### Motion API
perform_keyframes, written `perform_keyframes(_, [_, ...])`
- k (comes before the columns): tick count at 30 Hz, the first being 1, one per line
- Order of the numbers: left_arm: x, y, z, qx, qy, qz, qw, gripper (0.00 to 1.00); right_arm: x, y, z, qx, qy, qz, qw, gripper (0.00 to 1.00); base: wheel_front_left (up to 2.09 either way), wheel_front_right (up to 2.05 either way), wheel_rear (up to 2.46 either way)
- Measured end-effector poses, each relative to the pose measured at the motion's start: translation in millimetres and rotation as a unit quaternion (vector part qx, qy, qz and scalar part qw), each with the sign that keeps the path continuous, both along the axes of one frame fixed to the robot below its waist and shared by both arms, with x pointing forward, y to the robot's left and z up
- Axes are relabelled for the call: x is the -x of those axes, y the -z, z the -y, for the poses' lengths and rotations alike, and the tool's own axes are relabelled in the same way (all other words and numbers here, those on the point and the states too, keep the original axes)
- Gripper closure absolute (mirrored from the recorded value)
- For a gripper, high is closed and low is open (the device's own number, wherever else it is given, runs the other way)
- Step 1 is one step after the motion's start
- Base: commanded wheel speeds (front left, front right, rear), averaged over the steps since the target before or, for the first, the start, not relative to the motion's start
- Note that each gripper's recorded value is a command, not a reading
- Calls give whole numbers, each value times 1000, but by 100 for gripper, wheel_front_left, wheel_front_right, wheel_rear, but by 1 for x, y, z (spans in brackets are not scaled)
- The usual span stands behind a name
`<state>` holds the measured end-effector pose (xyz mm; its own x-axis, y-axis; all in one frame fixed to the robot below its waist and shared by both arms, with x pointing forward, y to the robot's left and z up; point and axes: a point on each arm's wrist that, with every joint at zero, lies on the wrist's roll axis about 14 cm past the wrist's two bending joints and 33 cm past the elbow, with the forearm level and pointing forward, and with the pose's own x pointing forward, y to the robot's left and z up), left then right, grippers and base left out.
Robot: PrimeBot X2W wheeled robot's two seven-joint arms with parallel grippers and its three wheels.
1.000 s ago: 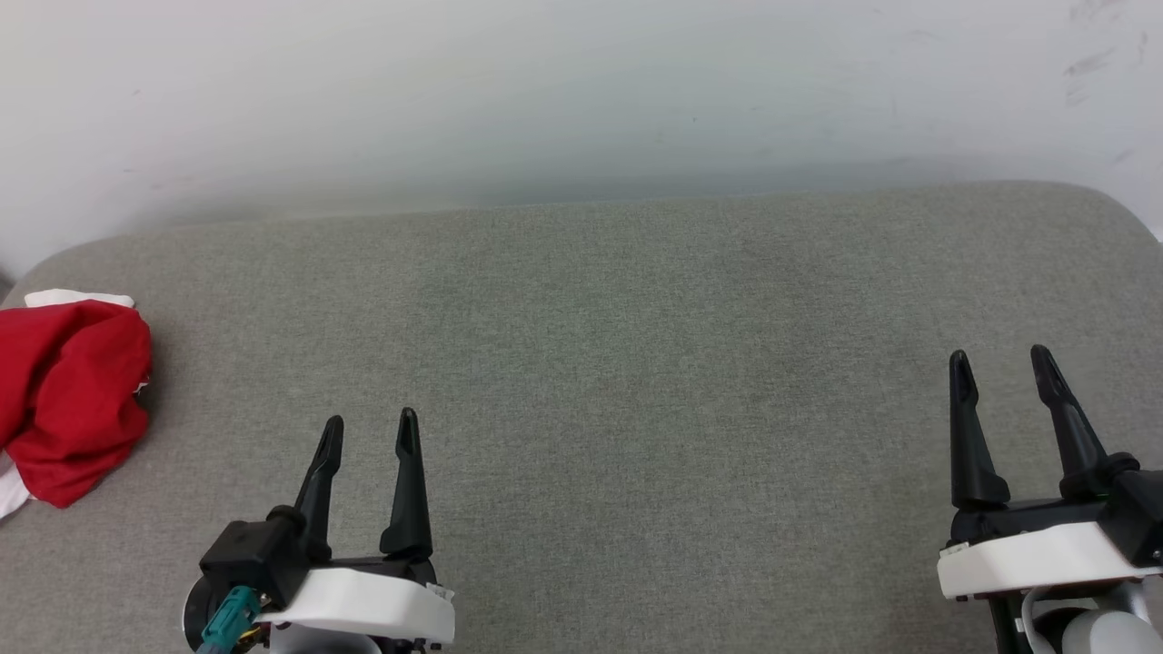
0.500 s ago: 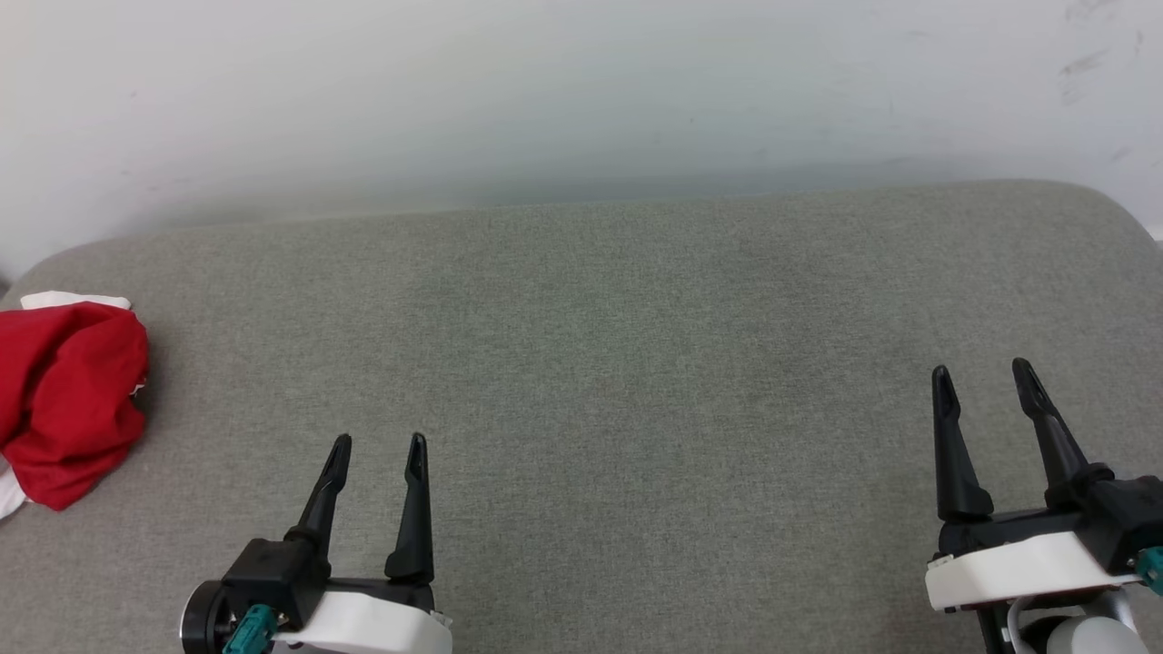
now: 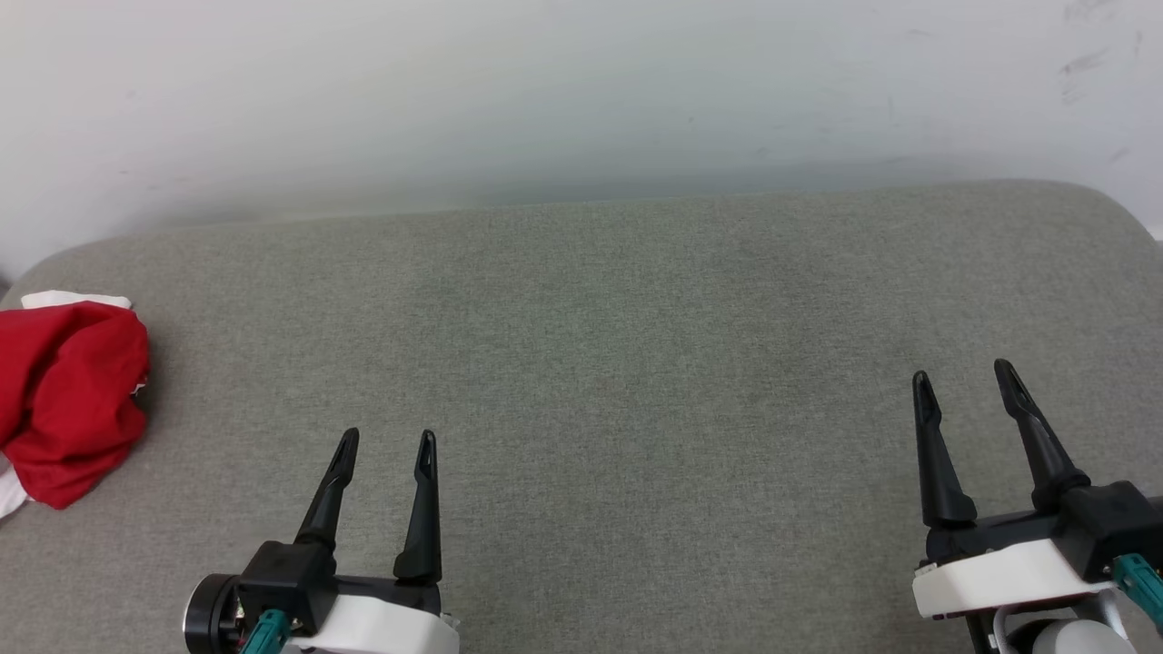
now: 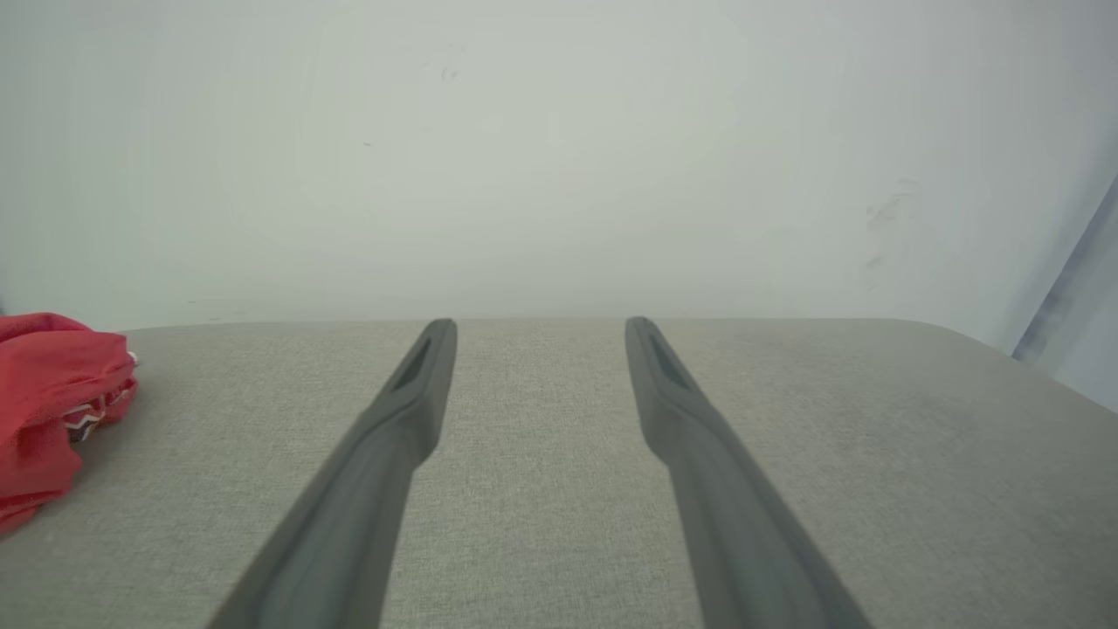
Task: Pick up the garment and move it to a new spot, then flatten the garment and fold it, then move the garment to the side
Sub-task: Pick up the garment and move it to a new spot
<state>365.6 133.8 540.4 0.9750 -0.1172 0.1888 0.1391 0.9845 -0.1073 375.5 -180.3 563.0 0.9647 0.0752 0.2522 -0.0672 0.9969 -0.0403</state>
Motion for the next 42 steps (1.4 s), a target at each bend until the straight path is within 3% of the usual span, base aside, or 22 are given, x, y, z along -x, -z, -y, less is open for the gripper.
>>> perform_keyframes(8, [5,-4,-15,-2,-25,6,1000,0,-5,4,-17,-6,-27,-5,1000,0,0,0,0])
perform_keyframes(20, [27,-3,-65,-8,-108,3,994,0,-19,9,-79,-13,-116,-13,993,0,0,0,0])
perform_keyframes(42, [100,-11,-142,-13,-244,12,970,0,-19,6,-196,-25,-283,-11,959,0,0,0,0])
